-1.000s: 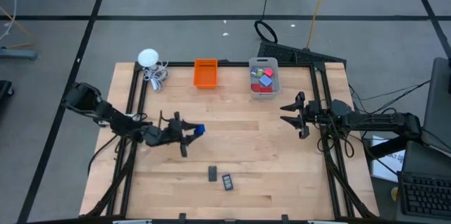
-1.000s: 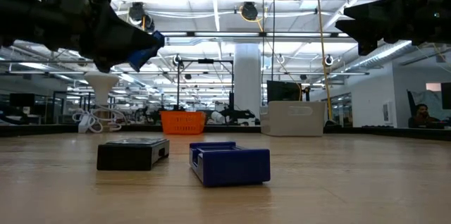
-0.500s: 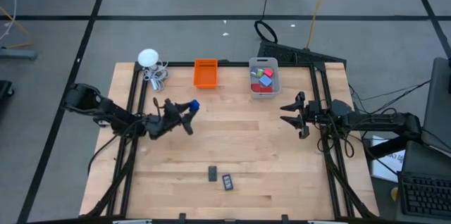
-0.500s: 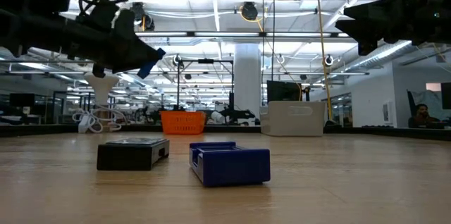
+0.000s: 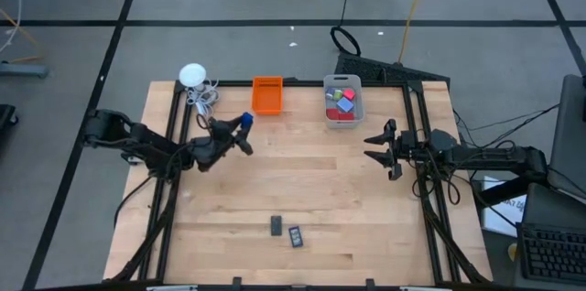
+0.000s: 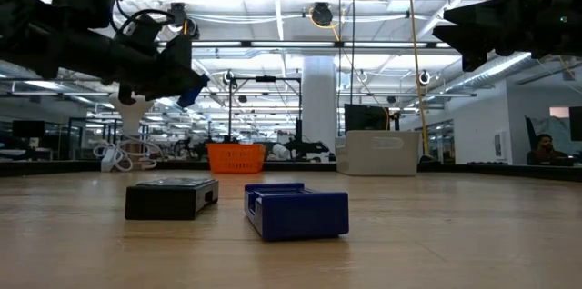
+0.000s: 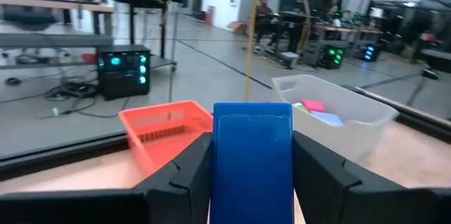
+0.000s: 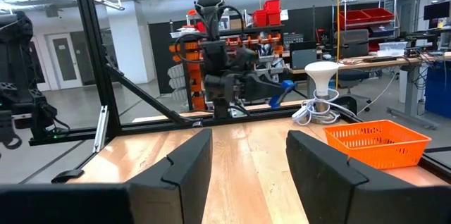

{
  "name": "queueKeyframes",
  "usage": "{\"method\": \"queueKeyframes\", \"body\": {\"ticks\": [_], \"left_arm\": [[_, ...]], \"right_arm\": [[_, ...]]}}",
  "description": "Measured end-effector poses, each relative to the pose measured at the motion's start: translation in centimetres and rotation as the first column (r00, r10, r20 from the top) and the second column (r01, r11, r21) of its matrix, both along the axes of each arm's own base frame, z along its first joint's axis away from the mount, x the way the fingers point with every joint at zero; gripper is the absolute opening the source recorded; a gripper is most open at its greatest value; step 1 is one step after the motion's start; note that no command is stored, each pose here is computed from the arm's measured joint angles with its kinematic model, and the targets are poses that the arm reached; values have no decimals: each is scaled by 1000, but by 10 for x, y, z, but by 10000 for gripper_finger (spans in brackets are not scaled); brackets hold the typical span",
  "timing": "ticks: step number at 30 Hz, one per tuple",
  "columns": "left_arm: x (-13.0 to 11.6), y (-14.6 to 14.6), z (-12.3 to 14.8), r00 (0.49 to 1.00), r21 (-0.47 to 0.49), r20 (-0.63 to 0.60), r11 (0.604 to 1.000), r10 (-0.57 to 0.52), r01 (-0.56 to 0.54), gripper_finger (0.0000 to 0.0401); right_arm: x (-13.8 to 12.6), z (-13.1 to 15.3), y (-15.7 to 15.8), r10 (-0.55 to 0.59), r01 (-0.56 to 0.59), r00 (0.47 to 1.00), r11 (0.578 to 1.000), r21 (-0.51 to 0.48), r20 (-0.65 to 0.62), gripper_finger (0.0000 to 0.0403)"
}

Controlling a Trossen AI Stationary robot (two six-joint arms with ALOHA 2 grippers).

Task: Pick & Place Office items
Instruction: Put the top blue digital timer into the orange bin

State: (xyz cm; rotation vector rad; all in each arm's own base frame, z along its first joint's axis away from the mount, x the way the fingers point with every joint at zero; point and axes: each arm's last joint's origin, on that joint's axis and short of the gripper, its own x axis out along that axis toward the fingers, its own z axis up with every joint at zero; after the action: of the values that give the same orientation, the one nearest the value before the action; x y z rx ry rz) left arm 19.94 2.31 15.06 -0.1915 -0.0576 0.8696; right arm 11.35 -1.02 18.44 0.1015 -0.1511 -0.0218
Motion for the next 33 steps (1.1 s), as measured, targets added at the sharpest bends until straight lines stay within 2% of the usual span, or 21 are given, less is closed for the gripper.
{"method": "queueKeyframes", "body": {"ticks": [4, 10, 13, 15, 18, 22, 28, 33], "left_arm": [[-1, 10, -1, 999, -26, 22, 999, 45, -44, 159], [0, 16, -3, 1000, -46, 13, 999, 10, -10, 155], [7, 23, -1, 999, -91, 12, 995, 48, -46, 157], [15, 30, 1, 997, -110, -34, 991, 76, -79, 157], [30, 44, 10, 984, -135, -136, 982, 114, -132, 155], [45, 68, 29, 965, -184, -239, 970, 111, -157, 155], [50, 106, 58, 964, -244, -242, 955, 108, -168, 156], [41, 131, 65, 973, -298, -187, 937, 132, -184, 155]], "right_arm": [[0, 0, 0, 0, 0, 1000, 1000, 0, 0, 171], [0, 0, 0, 0, 0, 1000, 1000, 0, 0, 171], [0, 0, 0, 0, 0, 1000, 1000, 0, 0, 171], [0, 0, 0, 0, 0, 1000, 1000, 0, 0, 171], [0, 0, 0, 0, 0, 1000, 1000, 0, 0, 171], [0, 0, 0, 0, 0, 1000, 1000, 0, 0, 171], [0, 0, 0, 0, 0, 1000, 1000, 0, 0, 171], [0, 0, 0, 0, 0, 1000, 1000, 0, 0, 171]]}}
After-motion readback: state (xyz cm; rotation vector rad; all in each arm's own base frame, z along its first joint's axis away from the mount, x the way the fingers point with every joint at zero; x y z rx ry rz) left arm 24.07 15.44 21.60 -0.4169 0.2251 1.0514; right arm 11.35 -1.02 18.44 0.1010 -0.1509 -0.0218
